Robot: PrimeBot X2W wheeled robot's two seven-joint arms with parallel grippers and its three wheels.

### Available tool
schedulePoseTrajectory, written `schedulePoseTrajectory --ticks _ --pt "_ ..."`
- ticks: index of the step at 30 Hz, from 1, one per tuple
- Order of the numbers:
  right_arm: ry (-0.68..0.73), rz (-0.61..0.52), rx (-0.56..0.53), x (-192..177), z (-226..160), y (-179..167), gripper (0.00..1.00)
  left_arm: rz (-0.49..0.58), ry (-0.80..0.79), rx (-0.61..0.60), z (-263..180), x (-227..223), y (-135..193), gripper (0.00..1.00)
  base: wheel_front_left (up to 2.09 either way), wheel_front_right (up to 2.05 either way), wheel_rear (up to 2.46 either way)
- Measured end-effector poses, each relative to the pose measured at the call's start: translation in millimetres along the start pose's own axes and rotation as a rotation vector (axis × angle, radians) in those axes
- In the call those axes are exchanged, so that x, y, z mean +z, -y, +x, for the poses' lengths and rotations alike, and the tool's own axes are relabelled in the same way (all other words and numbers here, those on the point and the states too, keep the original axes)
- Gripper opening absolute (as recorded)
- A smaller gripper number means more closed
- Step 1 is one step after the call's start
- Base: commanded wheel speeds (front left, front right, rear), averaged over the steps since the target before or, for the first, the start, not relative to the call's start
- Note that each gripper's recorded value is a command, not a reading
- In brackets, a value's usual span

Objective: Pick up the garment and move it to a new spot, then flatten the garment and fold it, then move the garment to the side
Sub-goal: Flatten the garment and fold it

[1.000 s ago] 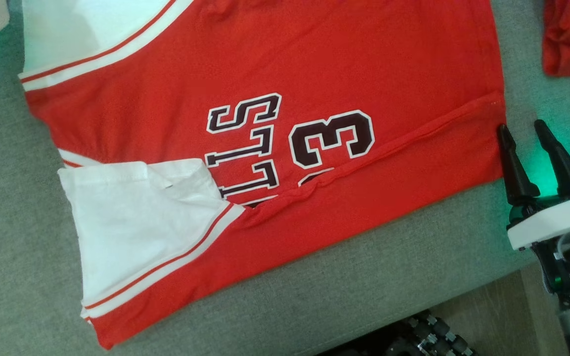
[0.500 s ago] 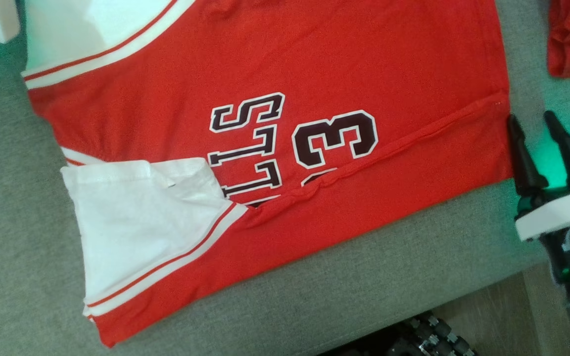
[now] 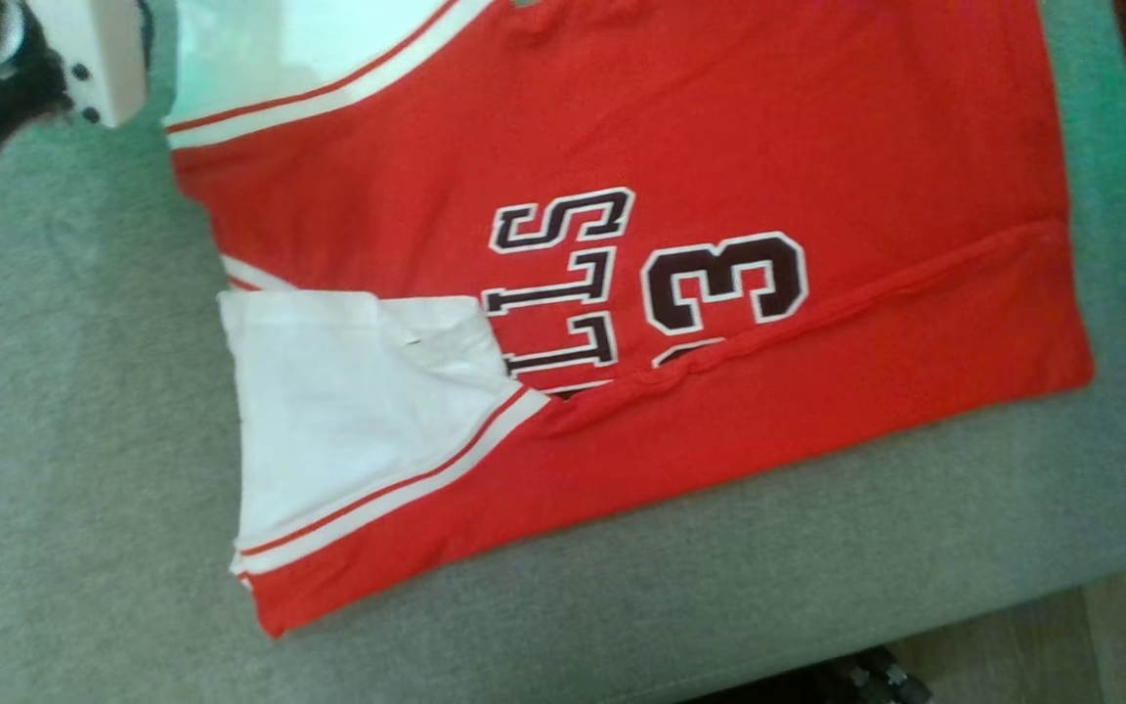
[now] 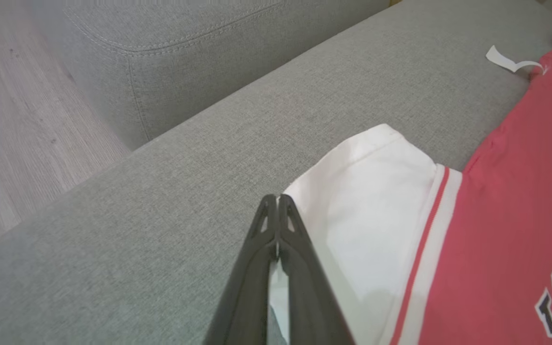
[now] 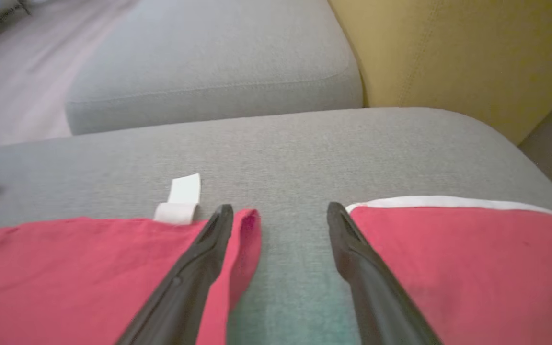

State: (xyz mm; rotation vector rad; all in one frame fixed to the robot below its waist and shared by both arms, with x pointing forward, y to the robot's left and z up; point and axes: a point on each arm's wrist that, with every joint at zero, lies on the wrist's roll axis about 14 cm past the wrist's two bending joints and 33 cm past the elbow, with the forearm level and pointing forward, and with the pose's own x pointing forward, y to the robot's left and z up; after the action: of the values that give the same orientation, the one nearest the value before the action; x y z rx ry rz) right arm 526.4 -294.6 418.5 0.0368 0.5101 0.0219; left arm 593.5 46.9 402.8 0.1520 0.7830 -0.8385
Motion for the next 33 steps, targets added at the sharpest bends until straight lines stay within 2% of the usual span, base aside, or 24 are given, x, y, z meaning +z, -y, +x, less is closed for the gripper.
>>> schedulePoseTrajectory --ticks 7,16,17,21,24,30,33 --pt "-0.169 -0.094 0.006 -24.4 42.6 -7.7 1.00 0.053 0.027 0.022 -15.0 2.5 -4.4 0.00 0.00 0.00 0.00" --pt "-0.243 -0.146 0.048 -39.7 59.3 -23.8 1.00 0.070 0.040 0.032 -24.3 -3.7 -5.9 0.00 0.00 0.00 0.00" --pt "-0.249 -0.150 0.048 -40.1 59.7 -23.1 0.97 0.072 0.042 0.033 -25.4 -3.0 -5.8 0.00 0.00 0.00 0.00" --pt "-0.257 -0.153 0.044 -38.7 60.6 -19.6 0.53 0.087 0.041 0.040 -28.7 -1.3 -7.0 0.00 0.00 0.00 0.00" --pt "-0.268 -0.152 0.033 -40.3 57.8 -14.0 0.48 0.085 0.042 0.042 -30.7 -0.6 -6.8 0.00 0.00 0.00 0.00" --pt "-0.288 -0.157 0.020 -41.8 50.8 -4.8 0.45 0.086 0.050 0.044 -33.7 1.2 -5.3 0.00 0.00 0.00 0.00" --pt "-0.295 -0.154 0.023 -43.8 49.9 -4.5 0.29 0.088 0.052 0.045 -33.9 1.2 -5.3 0.00 0.00 0.00 0.00"
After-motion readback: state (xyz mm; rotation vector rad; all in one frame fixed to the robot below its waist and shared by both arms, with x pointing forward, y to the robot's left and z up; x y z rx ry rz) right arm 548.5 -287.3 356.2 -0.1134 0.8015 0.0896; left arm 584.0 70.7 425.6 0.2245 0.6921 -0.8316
